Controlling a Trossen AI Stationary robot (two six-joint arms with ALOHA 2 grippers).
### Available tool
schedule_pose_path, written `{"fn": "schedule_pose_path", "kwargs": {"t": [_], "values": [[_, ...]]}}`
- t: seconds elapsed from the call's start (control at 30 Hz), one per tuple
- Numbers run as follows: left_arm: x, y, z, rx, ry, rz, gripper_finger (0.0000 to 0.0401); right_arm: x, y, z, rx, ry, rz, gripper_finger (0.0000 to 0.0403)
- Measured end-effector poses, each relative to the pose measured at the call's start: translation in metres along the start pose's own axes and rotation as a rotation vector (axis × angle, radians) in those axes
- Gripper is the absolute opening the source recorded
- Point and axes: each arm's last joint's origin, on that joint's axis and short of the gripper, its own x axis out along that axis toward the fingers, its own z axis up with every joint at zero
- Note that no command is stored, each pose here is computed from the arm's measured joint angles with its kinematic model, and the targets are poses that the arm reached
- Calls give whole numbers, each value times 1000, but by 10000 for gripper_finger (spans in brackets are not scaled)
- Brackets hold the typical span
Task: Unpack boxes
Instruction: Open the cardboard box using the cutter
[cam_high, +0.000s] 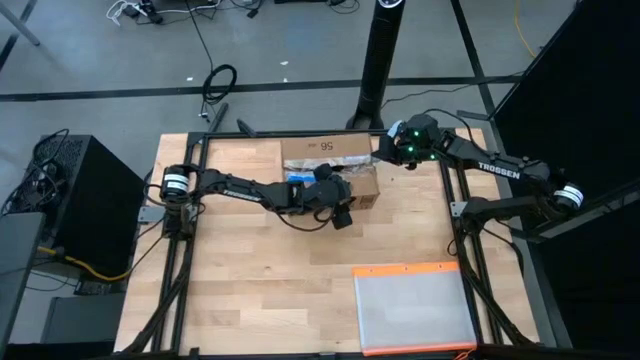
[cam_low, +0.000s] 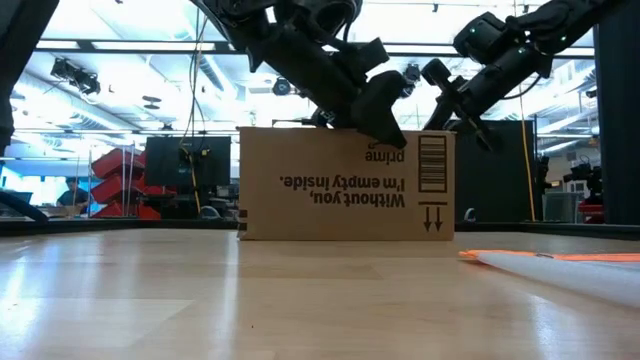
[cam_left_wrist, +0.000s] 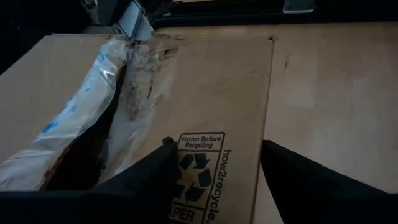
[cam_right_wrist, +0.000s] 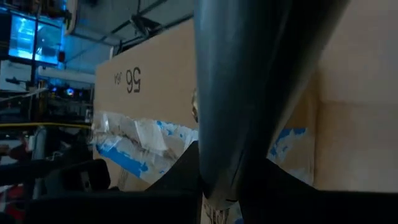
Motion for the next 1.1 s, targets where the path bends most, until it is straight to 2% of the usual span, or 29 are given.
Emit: {"fn": "schedule_pose_path", "kwargs": {"t": [0.13, 0.3, 0.37, 0.87, 1.0, 1.1], "values": [[-13, -5, 7, -50, -19, -26, 213, -1, 10, 1, -130, -116, 14, 41], [-44, -18, 24, -114, -81, -85, 213, -3, 19, 4, -247, -248, 19, 41], [-53, -18, 29, -132, -87, -72, 213, -3, 18, 1, -263, -235, 6, 41], [-124, 18, 32, -94, 104, 169, 213, -37, 30, -54, -699, -47, 1, 41], [-140, 30, 31, -69, 148, 184, 213, -47, 24, -63, -751, 25, -37, 41], [-135, 38, 32, -73, 163, 146, 213, -42, 25, -62, -813, -16, -62, 41]]}}
